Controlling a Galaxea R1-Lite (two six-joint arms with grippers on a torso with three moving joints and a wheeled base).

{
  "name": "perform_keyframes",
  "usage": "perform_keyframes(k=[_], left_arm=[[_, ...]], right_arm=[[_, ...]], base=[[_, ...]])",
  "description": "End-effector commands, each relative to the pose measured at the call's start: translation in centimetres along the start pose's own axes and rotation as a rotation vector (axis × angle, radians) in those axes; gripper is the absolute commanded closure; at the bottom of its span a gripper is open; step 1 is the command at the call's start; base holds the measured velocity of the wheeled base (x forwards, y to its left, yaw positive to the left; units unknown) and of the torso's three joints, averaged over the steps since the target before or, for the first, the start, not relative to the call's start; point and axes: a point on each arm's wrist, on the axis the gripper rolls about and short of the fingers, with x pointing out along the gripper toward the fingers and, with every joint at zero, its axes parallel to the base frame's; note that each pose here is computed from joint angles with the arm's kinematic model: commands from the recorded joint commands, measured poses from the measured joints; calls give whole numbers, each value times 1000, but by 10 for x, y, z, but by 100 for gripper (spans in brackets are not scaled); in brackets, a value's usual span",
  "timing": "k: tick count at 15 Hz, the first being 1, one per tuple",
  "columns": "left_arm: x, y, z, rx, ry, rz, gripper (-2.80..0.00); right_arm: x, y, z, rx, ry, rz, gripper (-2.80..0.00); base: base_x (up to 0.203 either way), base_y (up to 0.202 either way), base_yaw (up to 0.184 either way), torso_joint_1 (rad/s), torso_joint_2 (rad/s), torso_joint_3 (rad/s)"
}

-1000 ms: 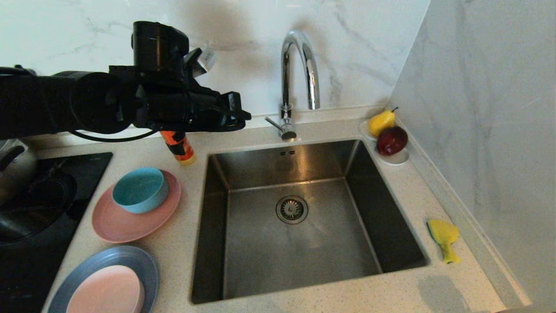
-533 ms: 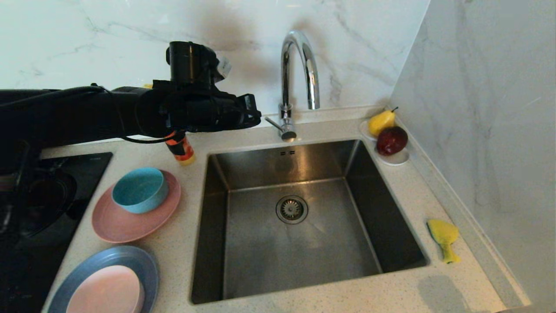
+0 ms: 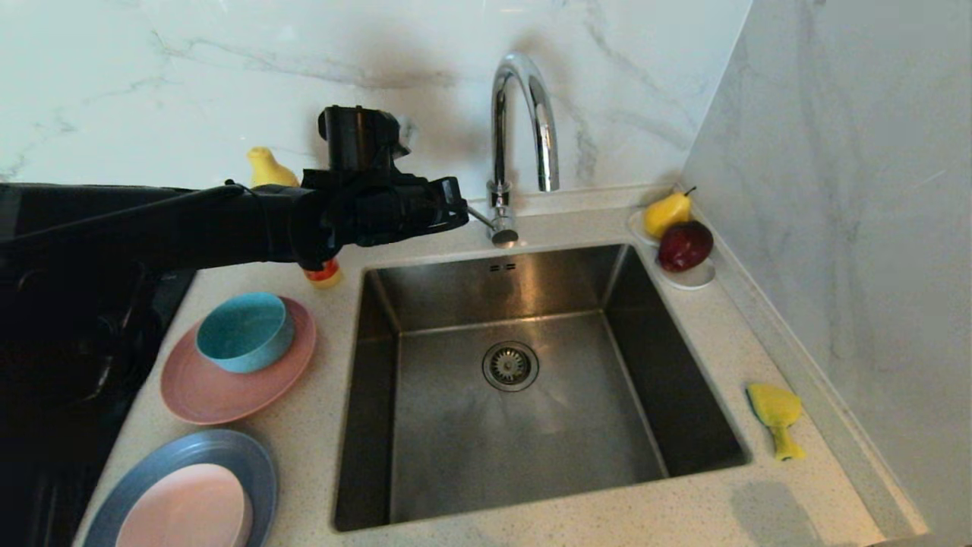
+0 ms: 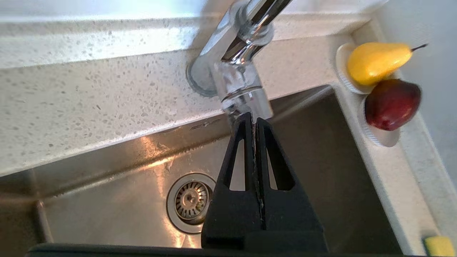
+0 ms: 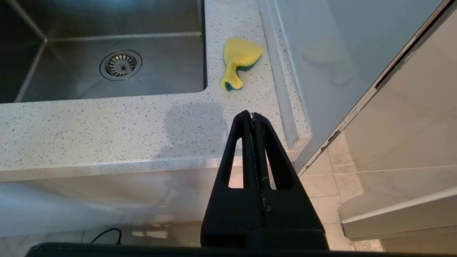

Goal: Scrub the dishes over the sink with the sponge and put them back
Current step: Turn on the faucet

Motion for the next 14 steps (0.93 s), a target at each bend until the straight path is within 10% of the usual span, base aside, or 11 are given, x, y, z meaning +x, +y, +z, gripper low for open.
perform_keyframes(k=[1,14], left_arm=[[6,4,-7,-4,10,4,0],[5,6,1,12,-48,-4,0]], right_arm=[[0,0,0,0,-2,1,0],[0,0,0,0,-1,1,0]], base=[[0,0,0,0,0,0],[0,0,0,0,0,0]])
